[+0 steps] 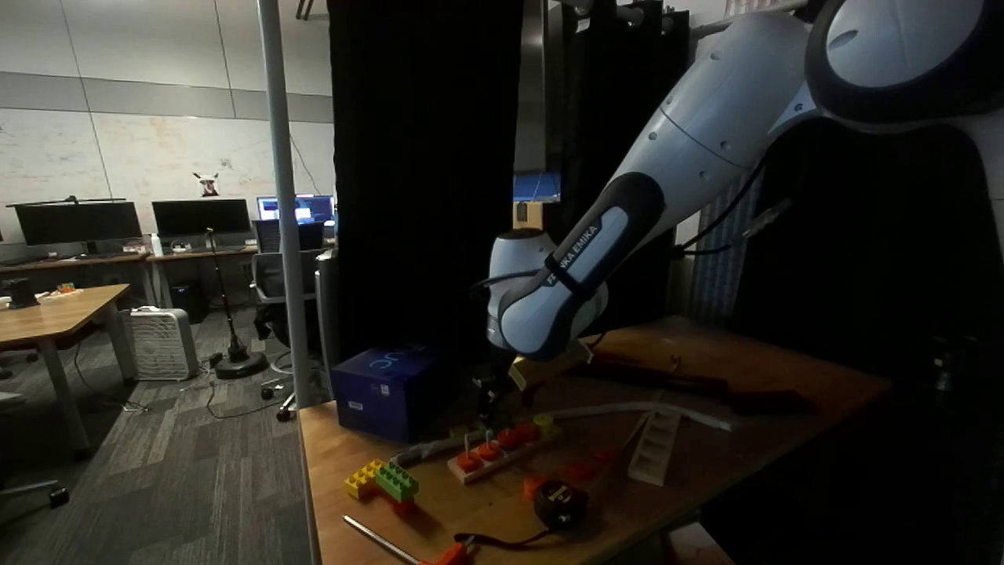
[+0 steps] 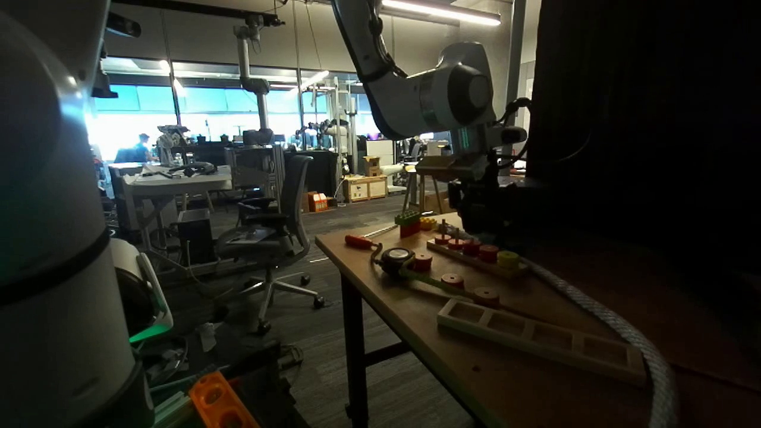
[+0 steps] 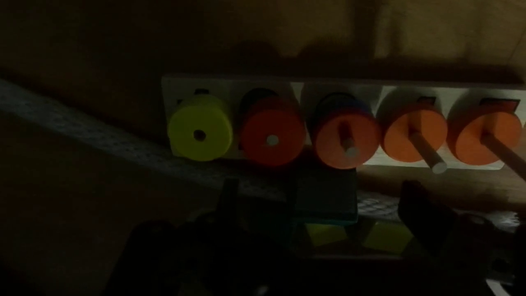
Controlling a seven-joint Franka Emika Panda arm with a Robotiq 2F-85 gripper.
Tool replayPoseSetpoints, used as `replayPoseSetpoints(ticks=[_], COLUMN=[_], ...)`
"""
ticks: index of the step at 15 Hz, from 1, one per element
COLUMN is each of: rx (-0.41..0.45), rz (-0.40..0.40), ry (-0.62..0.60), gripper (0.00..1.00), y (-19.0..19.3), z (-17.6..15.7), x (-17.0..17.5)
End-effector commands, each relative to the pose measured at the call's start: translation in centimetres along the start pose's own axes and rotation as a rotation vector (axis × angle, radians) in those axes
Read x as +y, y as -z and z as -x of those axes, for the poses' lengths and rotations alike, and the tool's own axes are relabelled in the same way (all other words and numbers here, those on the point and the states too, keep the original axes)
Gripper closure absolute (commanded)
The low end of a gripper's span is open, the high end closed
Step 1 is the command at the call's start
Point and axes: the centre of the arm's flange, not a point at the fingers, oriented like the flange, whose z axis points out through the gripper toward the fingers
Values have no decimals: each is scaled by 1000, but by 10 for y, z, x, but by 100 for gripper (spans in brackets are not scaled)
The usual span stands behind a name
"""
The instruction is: Move the object forward near the blue box
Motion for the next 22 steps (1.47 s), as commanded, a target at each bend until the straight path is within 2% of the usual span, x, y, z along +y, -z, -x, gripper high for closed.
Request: replayPoseSetpoints(ticks=[1, 8, 22], rx=[40, 70, 95], rz=[-10, -23, -29], ry=[43, 72, 76], gripper=[0, 0, 0], y=[-14, -33, -22], z=[-3, 0, -6], x=[-6, -7, -15])
